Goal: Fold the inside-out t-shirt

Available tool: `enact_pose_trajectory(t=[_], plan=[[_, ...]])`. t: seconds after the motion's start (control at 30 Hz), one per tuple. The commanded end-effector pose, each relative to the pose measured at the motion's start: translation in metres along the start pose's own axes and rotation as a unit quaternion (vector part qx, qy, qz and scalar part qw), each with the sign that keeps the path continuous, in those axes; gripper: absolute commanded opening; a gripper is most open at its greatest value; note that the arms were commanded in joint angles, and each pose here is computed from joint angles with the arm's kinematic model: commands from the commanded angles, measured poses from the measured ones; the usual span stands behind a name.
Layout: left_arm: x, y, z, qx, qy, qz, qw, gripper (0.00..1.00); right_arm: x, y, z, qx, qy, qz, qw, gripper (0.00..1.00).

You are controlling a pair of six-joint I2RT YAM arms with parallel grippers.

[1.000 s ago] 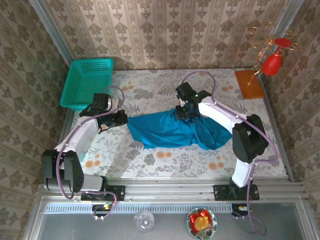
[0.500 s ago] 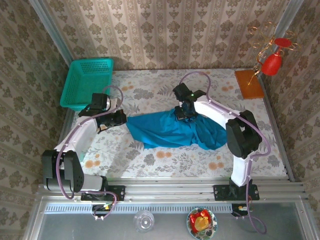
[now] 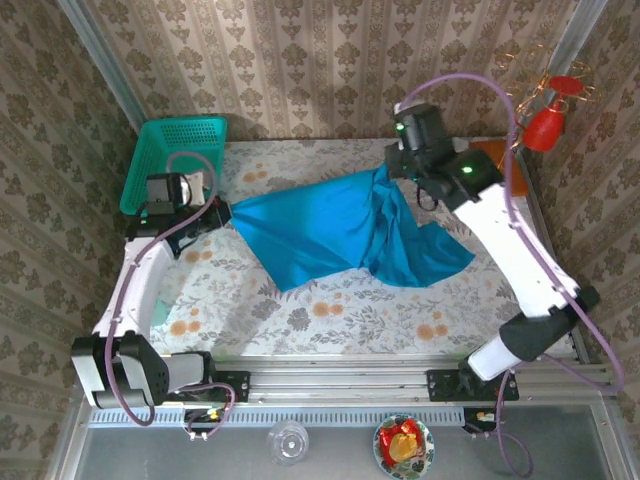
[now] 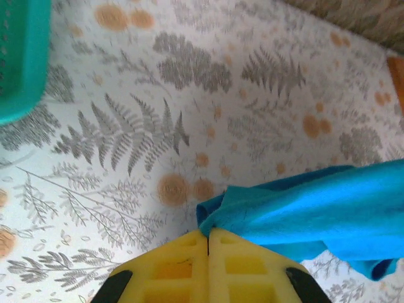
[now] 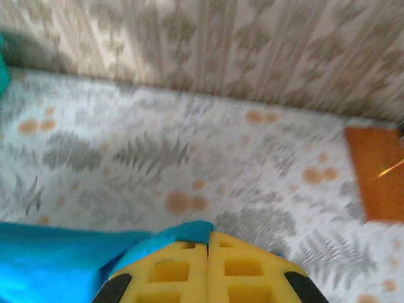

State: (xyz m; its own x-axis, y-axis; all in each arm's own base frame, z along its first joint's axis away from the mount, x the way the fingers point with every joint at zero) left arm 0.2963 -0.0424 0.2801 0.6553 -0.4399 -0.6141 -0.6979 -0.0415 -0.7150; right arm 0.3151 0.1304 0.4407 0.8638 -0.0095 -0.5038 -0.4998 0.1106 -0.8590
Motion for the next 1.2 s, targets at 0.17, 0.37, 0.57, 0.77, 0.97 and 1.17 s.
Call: enact_pose_trajectory(t=[0.17,0.37,0.57,0.77,0.97,1.17], plan=[[-0.104,-0.083,-0.016,0.029,-0.006,-0.188,0.982,0.00,-0.127,-0.062,-0.078,0.042,0.113,-0.228,0.966,0.00],[-0.199,-0.118,-0.035,0.051,-0.048,-0.309,0.948,0.00,-0.141,-0.053,-0.098,0.067,0.128,-0.251,0.957,0.00],[-0.203,-0.128,-0.056,0.054,0.059,-0.345,0.935,0.00,-0.175,-0.065,-0.126,0.092,0.180,-0.296,0.934,0.00],[-0.173,-0.120,-0.078,0.098,0.139,-0.325,0.930,0.00,-0.271,-0.105,-0.154,0.121,0.215,-0.424,0.872,0.00],[-0.207,-0.149,-0.078,0.100,0.115,-0.364,0.919,0.00,-0.263,-0.110,-0.146,0.127,0.181,-0.433,0.874,0.00],[-0.259,-0.199,-0.097,0.126,0.121,-0.409,0.896,0.00,-0.222,-0.107,-0.129,0.123,0.154,-0.403,0.894,0.00]])
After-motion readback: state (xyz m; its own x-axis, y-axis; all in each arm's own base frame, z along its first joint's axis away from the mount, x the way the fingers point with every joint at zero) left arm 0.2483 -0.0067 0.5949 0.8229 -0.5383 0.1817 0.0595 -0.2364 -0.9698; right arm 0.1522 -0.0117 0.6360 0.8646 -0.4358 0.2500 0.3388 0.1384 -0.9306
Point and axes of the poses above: each hand's point on the last joint's axis, 136 mm out from that joint toward the fingers, its own x axis out along the fingers, its own z axis along the line the jaws close on, y = z × x, the point moved 8 cm from there along -x, back along the fingers, and after that the axes turned 12 degrees about x, right-handed, at the moved point
